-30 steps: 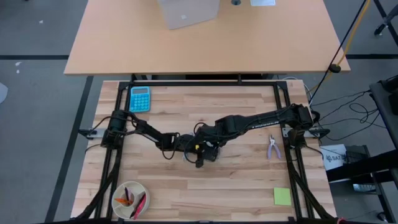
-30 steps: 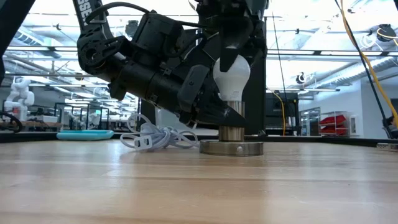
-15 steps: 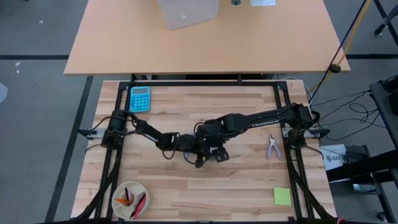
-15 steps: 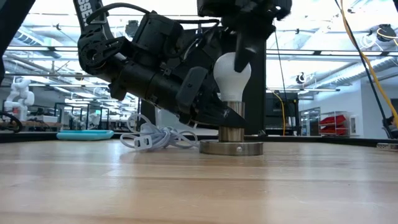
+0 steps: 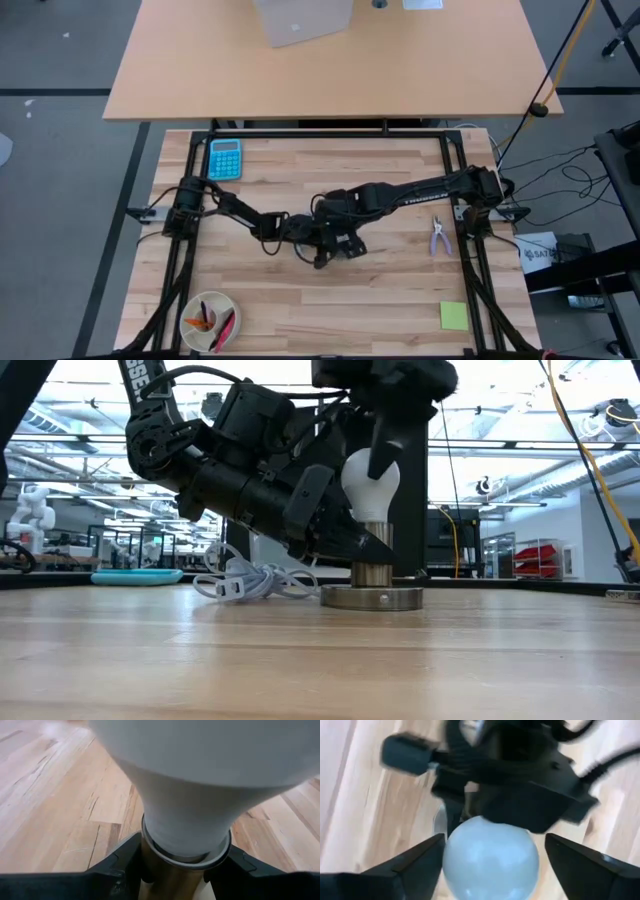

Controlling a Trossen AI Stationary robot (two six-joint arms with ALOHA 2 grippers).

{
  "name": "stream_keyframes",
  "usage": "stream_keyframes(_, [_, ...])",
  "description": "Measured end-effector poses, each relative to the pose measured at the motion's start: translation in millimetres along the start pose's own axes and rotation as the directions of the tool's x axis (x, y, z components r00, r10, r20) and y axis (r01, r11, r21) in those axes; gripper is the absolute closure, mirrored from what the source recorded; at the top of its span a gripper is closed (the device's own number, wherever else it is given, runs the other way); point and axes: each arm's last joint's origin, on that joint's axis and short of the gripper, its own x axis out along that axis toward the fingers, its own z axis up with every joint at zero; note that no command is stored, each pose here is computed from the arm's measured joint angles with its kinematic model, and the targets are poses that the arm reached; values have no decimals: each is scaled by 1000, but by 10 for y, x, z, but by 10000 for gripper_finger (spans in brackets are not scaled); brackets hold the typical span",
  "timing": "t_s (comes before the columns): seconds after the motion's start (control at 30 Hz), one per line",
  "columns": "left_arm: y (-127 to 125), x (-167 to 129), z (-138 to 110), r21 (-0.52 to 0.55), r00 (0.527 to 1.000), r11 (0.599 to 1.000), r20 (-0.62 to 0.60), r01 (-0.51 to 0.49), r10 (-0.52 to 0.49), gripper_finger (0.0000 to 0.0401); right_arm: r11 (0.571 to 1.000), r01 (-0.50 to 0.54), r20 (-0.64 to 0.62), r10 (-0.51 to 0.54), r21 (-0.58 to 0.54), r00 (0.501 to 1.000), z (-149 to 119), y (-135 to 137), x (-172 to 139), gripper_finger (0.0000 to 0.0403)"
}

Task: Screw lightbulb
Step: Remove the light bulb from the lamp

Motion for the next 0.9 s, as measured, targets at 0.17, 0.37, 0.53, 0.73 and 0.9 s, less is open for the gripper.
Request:
stream_keyframes(0.17, [0, 0, 0, 4, 1000, 1000, 0, 0, 0, 226, 971, 0, -17, 4, 237, 1000, -16, 1, 2, 37])
stream_keyframes(0.37, [-1, 0, 1, 5, 1000, 1000, 1, 0, 0, 226, 891, -56, -17, 71, 450, 997, -16, 68, -1, 34])
stream_keyframes(0.53, [-5, 1, 2, 6, 1000, 1000, 3, -6, 6, 226, 782, -57, 11, 64, 620, 998, 15, 82, -2, 34])
stream_keyframes(0.73, [-5, 1, 3, 1, 1000, 1000, 5, -14, 14, 226, 633, -31, 1, 48, 773, 999, 9, 80, -2, 34])
stream_keyframes(0.9, [-5, 1, 3, 1, 1000, 1000, 5, -16, 16, 226, 592, -10, -27, 52, 806, 998, -12, 82, 17, 36])
